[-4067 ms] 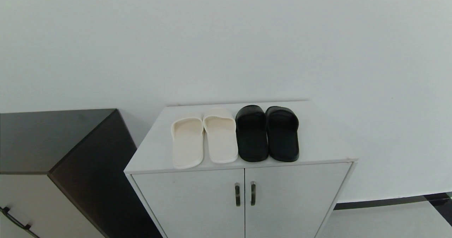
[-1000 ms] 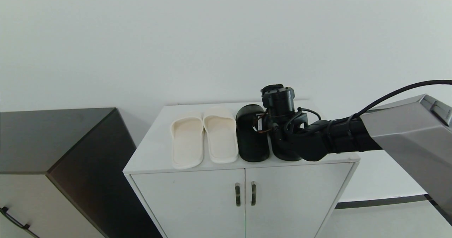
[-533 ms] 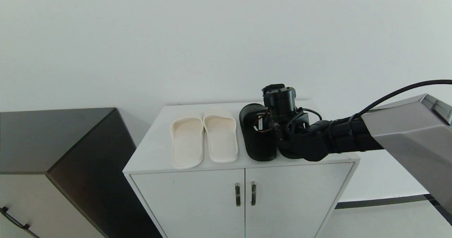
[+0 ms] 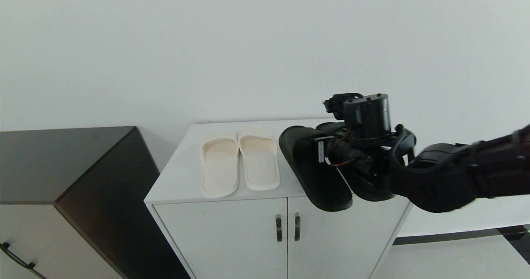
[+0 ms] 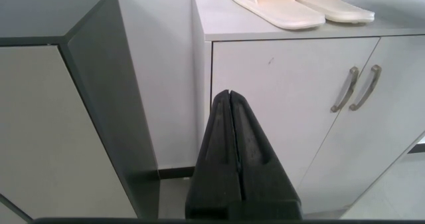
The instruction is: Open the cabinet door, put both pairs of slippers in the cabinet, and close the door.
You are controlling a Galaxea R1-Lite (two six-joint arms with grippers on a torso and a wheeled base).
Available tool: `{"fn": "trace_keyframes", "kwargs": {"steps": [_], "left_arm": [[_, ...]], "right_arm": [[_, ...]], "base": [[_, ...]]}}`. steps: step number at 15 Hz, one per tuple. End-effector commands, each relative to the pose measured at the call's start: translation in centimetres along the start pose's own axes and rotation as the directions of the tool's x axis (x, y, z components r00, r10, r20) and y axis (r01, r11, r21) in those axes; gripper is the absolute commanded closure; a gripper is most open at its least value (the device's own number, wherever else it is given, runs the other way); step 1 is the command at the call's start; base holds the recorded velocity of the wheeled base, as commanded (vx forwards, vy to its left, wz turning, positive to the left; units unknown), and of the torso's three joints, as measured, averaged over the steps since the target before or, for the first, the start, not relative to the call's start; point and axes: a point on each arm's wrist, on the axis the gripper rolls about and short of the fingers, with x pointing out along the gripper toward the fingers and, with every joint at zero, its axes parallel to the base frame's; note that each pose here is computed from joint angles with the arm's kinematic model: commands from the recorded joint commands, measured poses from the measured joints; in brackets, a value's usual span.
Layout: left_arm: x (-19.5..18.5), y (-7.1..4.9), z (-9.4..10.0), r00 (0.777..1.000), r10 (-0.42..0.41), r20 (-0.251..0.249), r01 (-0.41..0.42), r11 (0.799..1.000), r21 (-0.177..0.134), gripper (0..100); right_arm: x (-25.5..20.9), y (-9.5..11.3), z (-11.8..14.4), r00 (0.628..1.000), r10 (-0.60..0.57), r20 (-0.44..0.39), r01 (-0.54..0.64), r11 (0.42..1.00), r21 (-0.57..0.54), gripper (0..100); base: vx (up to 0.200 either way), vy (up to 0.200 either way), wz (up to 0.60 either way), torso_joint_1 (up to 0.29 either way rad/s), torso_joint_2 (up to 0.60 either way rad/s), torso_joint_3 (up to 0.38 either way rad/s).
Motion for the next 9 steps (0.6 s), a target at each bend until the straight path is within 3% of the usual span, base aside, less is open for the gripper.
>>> {"fn": "trace_keyframes", "kwargs": {"steps": [1,4,7,9], "left_arm": [[0.0,0.0,0.0,1.000,0.000,0.000,0.000,1.000,0.001,100],[0.0,0.0,0.0,1.000,0.002,0.000,-0.002,1.000,0.007,100],[0.0,0.0,0.0,1.000,0.003,0.000,-0.003,1.000,0.005,100],[0.0,0.0,0.0,1.000,0.002,0.000,-0.002,1.000,0.005,100]], "right_arm": [[-9.0,-2.1,0.5,0.975,0.224,0.008,-0.224,0.975,-0.004,100],[-13.8,-3.8,-1.0,0.897,0.439,-0.047,-0.441,0.896,-0.045,100],[-14.0,-3.7,-2.2,0.884,0.453,-0.114,-0.462,0.884,-0.073,100],[-14.3,-3.6,-2.5,0.855,0.503,-0.128,-0.514,0.855,-0.070,100]], "base": [[0.000,0.000,0.00,0.000,0.00,0.000],[0.000,0.000,0.00,0.000,0.00,0.000],[0.000,0.000,0.00,0.000,0.00,0.000],[0.000,0.000,0.00,0.000,0.00,0.000]]}}
